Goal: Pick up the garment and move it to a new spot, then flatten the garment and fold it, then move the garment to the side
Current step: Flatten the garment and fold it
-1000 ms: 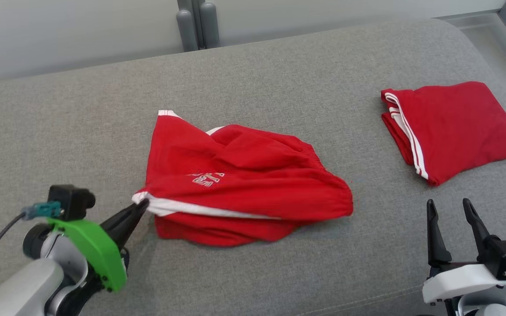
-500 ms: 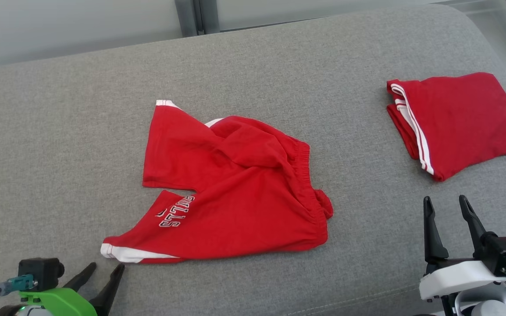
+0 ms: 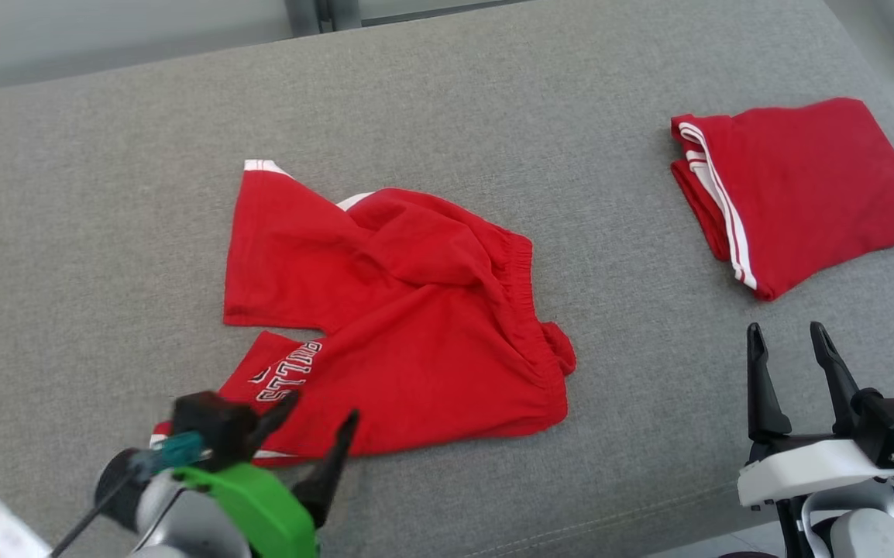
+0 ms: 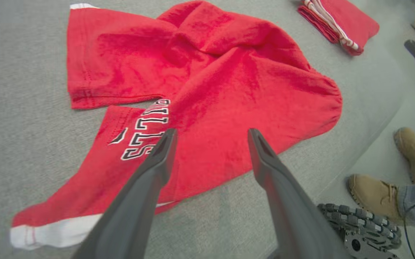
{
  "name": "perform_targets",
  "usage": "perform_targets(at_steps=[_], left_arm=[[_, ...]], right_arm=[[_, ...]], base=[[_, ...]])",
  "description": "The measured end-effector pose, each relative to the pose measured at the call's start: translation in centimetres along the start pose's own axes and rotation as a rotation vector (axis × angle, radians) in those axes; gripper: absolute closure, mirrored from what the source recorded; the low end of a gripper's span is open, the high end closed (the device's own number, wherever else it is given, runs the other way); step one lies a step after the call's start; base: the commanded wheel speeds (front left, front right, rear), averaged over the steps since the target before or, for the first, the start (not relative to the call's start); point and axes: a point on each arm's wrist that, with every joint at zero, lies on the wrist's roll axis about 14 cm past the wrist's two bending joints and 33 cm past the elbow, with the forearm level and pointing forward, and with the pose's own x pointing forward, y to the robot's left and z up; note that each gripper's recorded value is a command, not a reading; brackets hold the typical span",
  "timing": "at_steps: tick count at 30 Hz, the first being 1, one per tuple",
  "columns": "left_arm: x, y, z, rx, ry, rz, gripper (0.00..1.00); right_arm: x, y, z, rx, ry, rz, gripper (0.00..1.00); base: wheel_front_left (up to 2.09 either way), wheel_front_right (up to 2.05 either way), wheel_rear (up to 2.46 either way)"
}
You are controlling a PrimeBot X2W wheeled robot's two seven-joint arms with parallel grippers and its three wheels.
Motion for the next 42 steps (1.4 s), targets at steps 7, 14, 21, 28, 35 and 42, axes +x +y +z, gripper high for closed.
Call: perform_targets(at_steps=[7, 14, 21, 28, 35, 42], left_arm=[[5.5, -4.3, 0.6, 0.023, 0.07, -0.122, 0.0], [9.8, -7.6, 3.0, -0.027, 0.084, -0.226, 0.0], [12.0, -8.5, 3.2, -0.012, 0.134, -0.242, 0.0], [12.4, -9.2, 2.4, 0.005, 0.173, -0.253, 0.0], [12.8, -9.1, 0.9, 0.023, 0.217, -0.25, 1.0], [13.3, -9.4, 3.6, 0.091, 0.159, -0.288, 1.0]], right_arm=[[0.1, -0.7, 0.0, 0.007, 0.0, -0.025, 0.0], [-0.7, -2.6, -0.2, 0.007, 0.013, -0.086, 0.0], [-1.4, -3.7, -0.3, 0.014, 0.019, -0.124, 0.0], [-1.8, -4.1, -0.1, 0.021, 0.013, -0.136, 0.0], [-1.9, -4.2, -0.1, 0.022, 0.015, -0.139, 0.0], [-2.1, -4.3, -0.3, 0.026, 0.019, -0.146, 0.0]], base=[[0.0, 0.0, 0.0], [0.0, 0.0, 0.0], [0.0, 0.0, 0.0], [0.0, 0.0, 0.0], [0.0, 0.0, 0.0], [0.0, 0.0, 0.0]])
